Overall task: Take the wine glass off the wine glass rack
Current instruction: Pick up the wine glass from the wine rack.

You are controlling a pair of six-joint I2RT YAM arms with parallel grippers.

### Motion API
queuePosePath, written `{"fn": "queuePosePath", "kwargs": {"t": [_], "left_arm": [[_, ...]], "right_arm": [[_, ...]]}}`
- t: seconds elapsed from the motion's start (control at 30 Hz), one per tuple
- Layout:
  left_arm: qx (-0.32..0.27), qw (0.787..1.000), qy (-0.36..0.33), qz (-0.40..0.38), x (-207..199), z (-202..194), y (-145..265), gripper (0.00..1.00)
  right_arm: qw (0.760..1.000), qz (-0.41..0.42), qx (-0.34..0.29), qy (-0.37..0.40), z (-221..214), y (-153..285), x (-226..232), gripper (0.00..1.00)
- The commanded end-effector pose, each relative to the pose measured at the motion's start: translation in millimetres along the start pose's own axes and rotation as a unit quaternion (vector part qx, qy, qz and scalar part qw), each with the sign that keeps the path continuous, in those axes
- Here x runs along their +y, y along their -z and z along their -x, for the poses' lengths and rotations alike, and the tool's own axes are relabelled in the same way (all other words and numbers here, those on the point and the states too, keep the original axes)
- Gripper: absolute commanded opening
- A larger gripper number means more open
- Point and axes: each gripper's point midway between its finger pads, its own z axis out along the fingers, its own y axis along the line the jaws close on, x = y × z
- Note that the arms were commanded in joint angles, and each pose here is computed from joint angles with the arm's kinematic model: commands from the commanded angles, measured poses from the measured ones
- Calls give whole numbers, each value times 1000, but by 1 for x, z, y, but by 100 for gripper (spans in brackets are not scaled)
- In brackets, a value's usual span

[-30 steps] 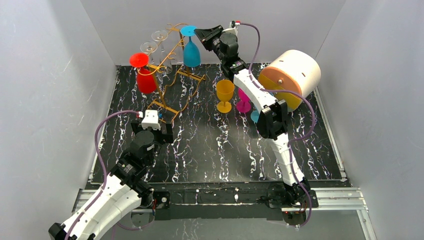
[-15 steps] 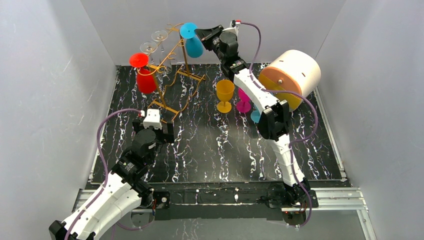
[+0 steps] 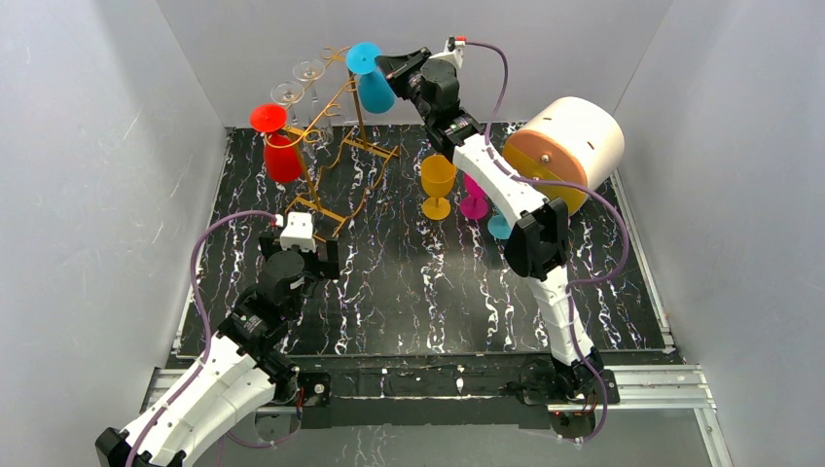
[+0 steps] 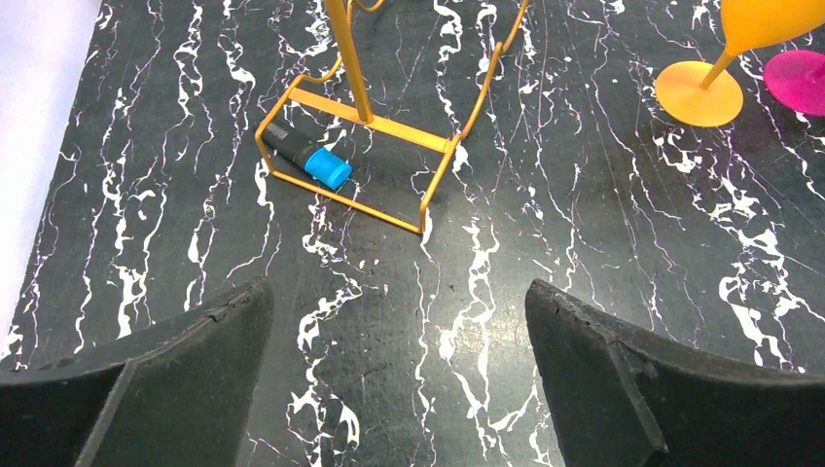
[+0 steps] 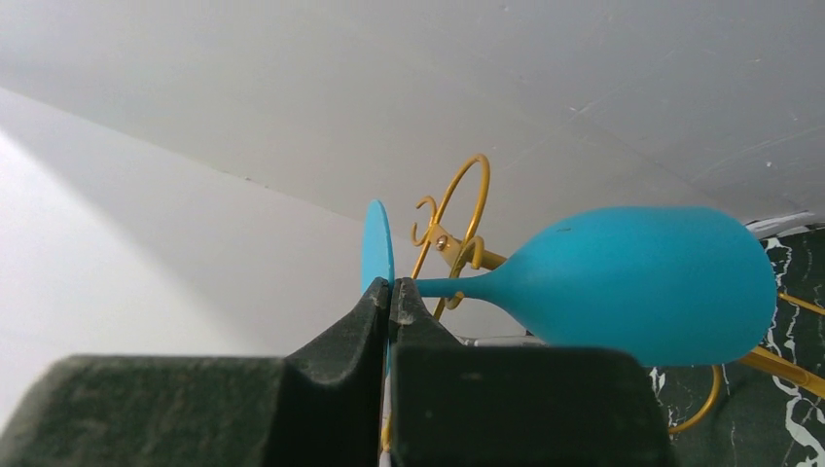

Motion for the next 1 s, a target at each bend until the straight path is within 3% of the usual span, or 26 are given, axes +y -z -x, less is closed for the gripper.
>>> {"fn": "queuePosePath", "kwargs": {"t": [0.0,0.43,0.77,0.97], "left_arm": [[-13,1000,9,18,8,15,3,98],[-12,999,10,30,12,14,3,98],[-11,999,10,35,14,14,3,98],[-10,999,10,36,14,13,3,98]], "right_arm": [[999,22,-48,4,38,13,41,1],[998,31,-43,-15,54,11,33,1],[999,37,-4,-17,50,15,32,1],[1000,23,-21,0,64,24,41,1]]}}
